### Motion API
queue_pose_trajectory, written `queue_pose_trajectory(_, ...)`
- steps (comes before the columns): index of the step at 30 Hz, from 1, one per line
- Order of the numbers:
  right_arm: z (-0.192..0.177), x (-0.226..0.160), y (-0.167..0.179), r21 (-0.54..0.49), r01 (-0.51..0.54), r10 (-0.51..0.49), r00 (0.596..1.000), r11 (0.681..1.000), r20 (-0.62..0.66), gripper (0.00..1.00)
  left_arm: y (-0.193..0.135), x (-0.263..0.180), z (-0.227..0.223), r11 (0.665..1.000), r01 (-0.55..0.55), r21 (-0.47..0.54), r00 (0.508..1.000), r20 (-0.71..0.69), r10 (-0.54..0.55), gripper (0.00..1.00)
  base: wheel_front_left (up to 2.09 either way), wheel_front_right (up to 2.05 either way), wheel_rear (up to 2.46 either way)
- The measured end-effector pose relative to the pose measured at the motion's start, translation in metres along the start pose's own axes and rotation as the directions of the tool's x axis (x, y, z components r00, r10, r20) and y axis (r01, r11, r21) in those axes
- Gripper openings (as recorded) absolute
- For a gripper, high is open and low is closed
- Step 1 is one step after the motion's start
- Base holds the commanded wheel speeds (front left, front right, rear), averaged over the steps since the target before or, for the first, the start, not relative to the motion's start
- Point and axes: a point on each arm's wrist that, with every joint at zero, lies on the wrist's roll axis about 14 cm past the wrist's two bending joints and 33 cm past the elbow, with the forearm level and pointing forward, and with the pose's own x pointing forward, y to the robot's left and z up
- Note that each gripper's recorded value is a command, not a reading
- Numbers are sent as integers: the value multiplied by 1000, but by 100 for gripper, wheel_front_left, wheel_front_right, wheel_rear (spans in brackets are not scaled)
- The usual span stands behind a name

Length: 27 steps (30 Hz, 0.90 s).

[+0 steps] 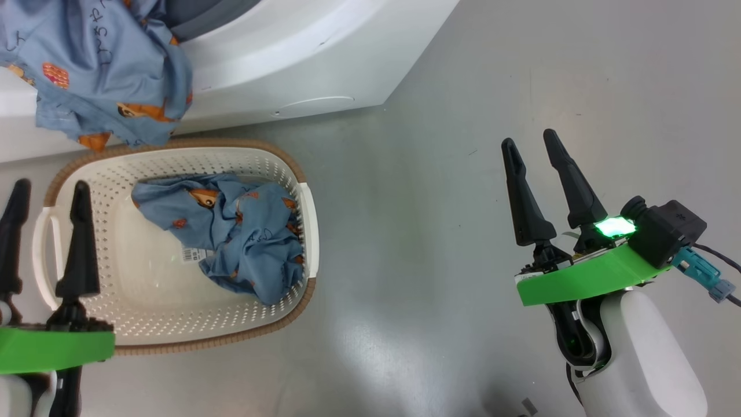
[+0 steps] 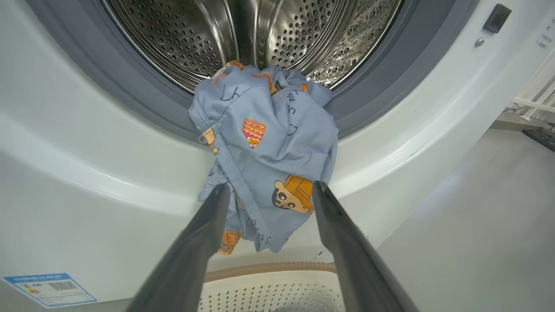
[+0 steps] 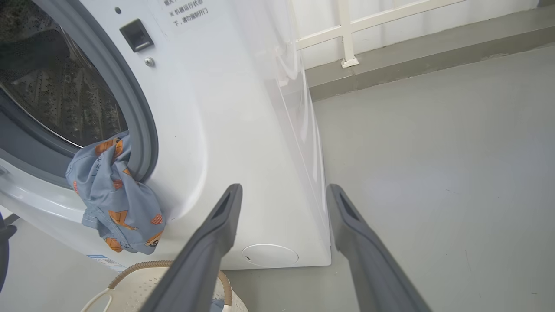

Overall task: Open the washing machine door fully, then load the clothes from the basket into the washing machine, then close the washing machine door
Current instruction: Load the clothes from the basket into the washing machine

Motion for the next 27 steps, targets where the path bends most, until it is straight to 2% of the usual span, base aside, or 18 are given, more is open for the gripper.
queue_pose_trajectory(11, 4, -3, 3, 2, -4, 4, 1000, 1000, 7, 100, 14, -19, -13, 996, -88, -34, 996, -32, 87, 100, 0, 0, 0)
queue_pose_trajectory(27, 7, -8, 2, 1, 3, -3, 1000, 1000, 8, 100, 11, -21, -11, 995, -90, -30, 996, -23, 90, 100, 0, 0, 0)
